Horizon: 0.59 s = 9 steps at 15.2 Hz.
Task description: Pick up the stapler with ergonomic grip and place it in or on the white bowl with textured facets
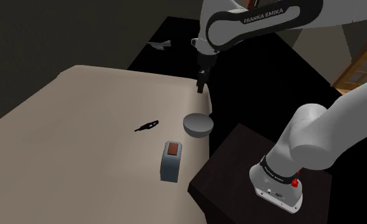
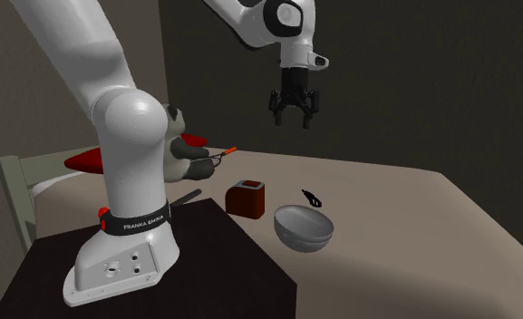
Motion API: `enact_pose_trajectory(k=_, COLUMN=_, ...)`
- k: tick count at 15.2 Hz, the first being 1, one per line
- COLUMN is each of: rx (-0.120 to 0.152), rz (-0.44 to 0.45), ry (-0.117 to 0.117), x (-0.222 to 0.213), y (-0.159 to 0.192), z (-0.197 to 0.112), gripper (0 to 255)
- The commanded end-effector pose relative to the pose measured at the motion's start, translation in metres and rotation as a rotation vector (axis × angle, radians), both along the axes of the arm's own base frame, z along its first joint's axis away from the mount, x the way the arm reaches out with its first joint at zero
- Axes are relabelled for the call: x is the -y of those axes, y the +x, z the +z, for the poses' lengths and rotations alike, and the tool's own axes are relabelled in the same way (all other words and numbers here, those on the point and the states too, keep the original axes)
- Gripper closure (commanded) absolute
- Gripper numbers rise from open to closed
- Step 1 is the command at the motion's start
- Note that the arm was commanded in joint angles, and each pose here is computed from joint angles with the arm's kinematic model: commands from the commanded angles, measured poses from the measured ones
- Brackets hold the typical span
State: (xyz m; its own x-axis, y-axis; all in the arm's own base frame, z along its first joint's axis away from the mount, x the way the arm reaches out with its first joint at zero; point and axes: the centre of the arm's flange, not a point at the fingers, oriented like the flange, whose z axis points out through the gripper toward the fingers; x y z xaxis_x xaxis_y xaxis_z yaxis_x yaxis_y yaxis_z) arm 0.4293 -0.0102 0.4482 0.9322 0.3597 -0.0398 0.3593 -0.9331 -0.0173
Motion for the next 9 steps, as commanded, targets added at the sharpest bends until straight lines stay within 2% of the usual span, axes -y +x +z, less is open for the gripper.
enact_pose_trajectory(k=1, rx=0.005, rz=0.060, ry=0.001, x=0.001, y=0.016, z=-0.020, gripper=0)
enact_pose_trajectory(k=9, rx=0.016, rz=0.292, ry=0.005, x=-0.016, y=0.084, z=-0.098, gripper=0)
